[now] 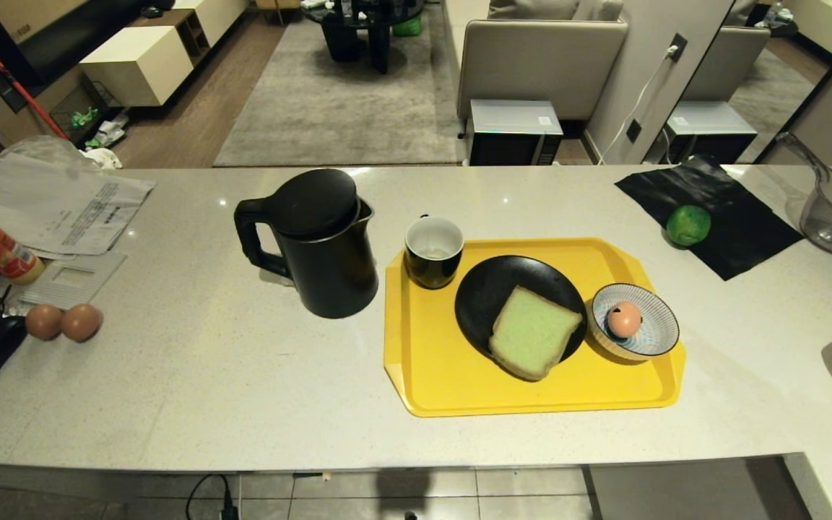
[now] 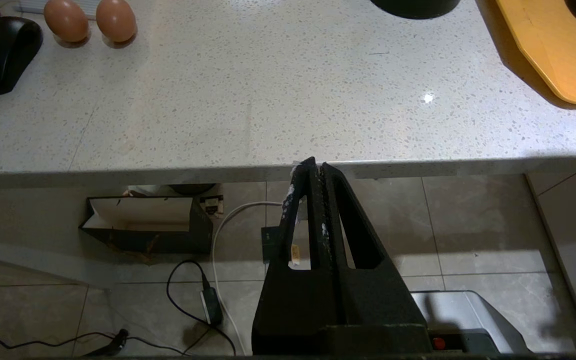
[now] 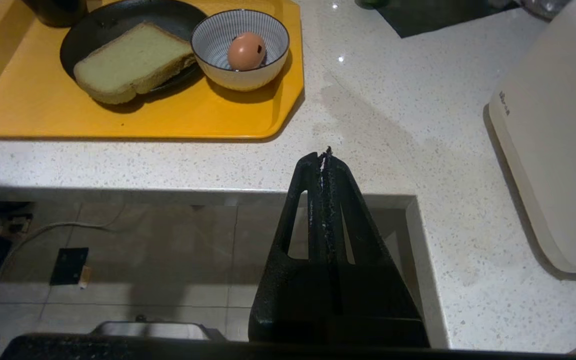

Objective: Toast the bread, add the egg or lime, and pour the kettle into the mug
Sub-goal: Pick up the kettle

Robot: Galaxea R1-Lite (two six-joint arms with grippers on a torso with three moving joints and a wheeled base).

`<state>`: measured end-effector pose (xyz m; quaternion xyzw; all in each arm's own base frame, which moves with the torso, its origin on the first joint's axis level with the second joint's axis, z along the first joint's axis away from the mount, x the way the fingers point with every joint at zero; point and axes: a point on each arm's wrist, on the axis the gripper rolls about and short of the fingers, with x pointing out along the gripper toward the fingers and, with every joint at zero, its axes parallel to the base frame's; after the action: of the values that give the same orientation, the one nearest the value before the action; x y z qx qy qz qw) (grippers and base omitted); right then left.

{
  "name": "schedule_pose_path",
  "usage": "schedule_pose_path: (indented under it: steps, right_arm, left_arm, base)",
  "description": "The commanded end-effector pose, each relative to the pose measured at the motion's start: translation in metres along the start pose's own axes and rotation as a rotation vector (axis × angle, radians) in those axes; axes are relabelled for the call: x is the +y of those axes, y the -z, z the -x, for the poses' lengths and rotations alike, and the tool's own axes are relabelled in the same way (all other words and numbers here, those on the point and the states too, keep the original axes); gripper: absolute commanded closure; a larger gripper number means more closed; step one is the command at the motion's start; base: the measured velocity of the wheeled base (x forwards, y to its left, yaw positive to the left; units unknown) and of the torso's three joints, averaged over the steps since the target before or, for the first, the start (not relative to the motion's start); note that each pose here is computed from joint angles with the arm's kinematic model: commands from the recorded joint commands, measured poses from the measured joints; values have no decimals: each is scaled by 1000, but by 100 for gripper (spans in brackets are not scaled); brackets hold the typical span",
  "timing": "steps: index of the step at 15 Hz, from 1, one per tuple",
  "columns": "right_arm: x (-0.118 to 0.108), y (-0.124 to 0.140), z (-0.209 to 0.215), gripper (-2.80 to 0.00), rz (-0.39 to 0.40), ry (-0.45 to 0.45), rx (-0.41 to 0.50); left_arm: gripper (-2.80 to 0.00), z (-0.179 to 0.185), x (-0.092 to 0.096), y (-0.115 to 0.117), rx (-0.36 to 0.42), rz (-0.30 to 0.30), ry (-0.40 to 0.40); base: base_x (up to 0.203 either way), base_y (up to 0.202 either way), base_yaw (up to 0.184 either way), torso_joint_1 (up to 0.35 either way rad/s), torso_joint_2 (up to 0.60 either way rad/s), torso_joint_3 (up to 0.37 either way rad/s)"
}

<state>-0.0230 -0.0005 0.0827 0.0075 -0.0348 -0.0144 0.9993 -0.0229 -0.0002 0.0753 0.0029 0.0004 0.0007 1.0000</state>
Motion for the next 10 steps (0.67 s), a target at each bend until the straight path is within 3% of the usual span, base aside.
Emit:
schedule_pose_path:
  steps: [1, 5, 10]
  right_arm:
    - [1, 8, -1, 0, 65, -37, 43]
    - [0, 8, -1, 0, 2, -19, 41]
    - [0, 8, -1, 0, 2, -17, 40]
  left_arm:
    - [0, 0, 0, 0, -1, 0, -1]
    - [0, 0, 0, 0, -1, 0, -2]
    - [0, 0, 0, 0, -1, -3, 0]
  base:
    - [0, 0, 0, 0, 0, 0]
    - [0, 0, 0, 0, 0, 0]
    - [0, 0, 0, 0, 0, 0]
